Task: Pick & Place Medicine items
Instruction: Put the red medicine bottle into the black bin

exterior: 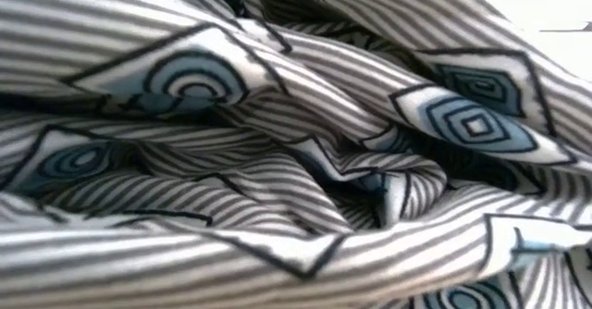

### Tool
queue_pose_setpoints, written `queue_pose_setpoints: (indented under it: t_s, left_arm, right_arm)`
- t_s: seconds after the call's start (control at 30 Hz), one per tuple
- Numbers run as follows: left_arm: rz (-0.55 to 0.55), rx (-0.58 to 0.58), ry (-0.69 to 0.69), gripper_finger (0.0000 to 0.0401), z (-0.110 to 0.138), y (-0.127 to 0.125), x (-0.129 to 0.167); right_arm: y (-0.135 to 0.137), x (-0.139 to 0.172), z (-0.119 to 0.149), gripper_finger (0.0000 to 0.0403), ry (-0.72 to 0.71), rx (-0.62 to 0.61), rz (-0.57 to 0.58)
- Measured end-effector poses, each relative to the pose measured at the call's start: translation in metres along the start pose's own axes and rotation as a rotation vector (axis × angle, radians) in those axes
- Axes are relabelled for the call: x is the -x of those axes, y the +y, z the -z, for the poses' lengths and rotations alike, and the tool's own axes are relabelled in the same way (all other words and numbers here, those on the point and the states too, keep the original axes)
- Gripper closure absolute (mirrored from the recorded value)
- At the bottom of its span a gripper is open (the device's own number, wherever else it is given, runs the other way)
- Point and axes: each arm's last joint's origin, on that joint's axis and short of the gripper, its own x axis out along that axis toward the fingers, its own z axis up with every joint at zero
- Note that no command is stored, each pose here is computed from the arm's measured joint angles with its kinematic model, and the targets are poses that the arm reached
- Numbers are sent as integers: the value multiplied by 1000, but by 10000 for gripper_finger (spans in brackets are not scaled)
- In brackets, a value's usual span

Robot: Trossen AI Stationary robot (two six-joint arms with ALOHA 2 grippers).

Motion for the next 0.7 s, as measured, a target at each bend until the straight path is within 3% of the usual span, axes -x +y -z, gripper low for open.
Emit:
queue_pose_setpoints:
  t_s: [0.17,0.33,0.7]
  left_arm:
    - [-56,41,69,162,22,-1,-17]
    - [-21,108,118,162,42,-4,-37]
    - [-125,172,194,162,60,8,-68]
  right_arm:
    - [-1,-3,-2,261,-5,-15,3]
    - [2,-3,-6,261,-27,-29,-16]
    - [11,-4,-22,261,-122,5,-89]
